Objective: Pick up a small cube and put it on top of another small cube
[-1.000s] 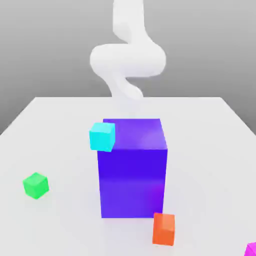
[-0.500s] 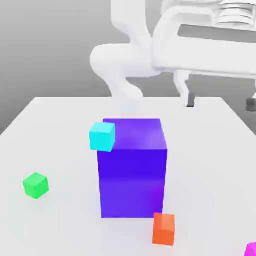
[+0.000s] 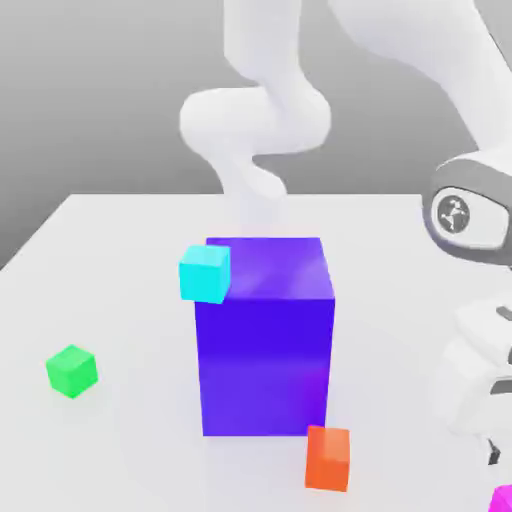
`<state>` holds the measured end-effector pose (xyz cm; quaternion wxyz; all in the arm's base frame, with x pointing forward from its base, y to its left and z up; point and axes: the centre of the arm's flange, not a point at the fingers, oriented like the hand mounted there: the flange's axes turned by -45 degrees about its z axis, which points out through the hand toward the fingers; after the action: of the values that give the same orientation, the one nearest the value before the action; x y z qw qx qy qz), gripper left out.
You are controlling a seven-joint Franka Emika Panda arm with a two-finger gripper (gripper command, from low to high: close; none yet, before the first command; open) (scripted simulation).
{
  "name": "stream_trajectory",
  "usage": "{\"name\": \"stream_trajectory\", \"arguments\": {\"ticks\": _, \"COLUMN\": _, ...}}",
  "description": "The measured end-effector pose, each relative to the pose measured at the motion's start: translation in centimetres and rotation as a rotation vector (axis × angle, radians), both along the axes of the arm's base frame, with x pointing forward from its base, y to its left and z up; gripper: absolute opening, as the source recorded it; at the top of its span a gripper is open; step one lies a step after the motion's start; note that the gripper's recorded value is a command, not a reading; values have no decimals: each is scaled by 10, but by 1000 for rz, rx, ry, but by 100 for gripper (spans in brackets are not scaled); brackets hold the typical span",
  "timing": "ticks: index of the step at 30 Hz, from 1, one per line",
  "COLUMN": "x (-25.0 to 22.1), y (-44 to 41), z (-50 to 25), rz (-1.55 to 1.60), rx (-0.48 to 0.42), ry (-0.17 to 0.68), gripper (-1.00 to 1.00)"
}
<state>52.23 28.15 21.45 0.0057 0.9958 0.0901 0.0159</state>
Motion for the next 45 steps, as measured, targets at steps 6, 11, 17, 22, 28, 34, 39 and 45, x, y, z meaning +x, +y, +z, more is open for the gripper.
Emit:
{"name": "stream_trajectory", "arguments": {"ticks": 6, "x": -7, "y": 12, "z": -78, "rz": 5, "rx": 9, "ry": 32, "gripper": -100}}
{"name": "stream_trajectory", "arguments": {"ticks": 11, "x": -7, "y": 12, "z": -85, "rz": 5, "rx": 10, "ry": 32, "gripper": -100}}
{"name": "stream_trajectory", "arguments": {"ticks": 17, "x": 1, "y": -23, "z": -25, "rz": -64, "rx": -1, "ry": 33, "gripper": -100}}
{"name": "stream_trajectory", "arguments": {"ticks": 22, "x": 10, "y": -148, "z": -14, "rz": -322, "rx": -31, "ry": 35, "gripper": -100}}
{"name": "stream_trajectory", "arguments": {"ticks": 28, "x": -23, "y": -299, "z": 1, "rz": -674, "rx": -46, "ry": 37, "gripper": -100}}
{"name": "stream_trajectory", "arguments": {"ticks": 34, "x": -124, "y": -469, "z": 18, "rz": -1177, "rx": -26, "ry": 32, "gripper": -100}}
{"name": "stream_trajectory", "arguments": {"ticks": 39, "x": -249, "y": -567, "z": 10, "rz": -1630, "rx": 29, "ry": 18, "gripper": -100}}
{"name": "stream_trajectory", "arguments": {"ticks": 45, "x": -247, "y": -560, "z": -30, "rz": -1622, "rx": 33, "ry": 17, "gripper": 100}}
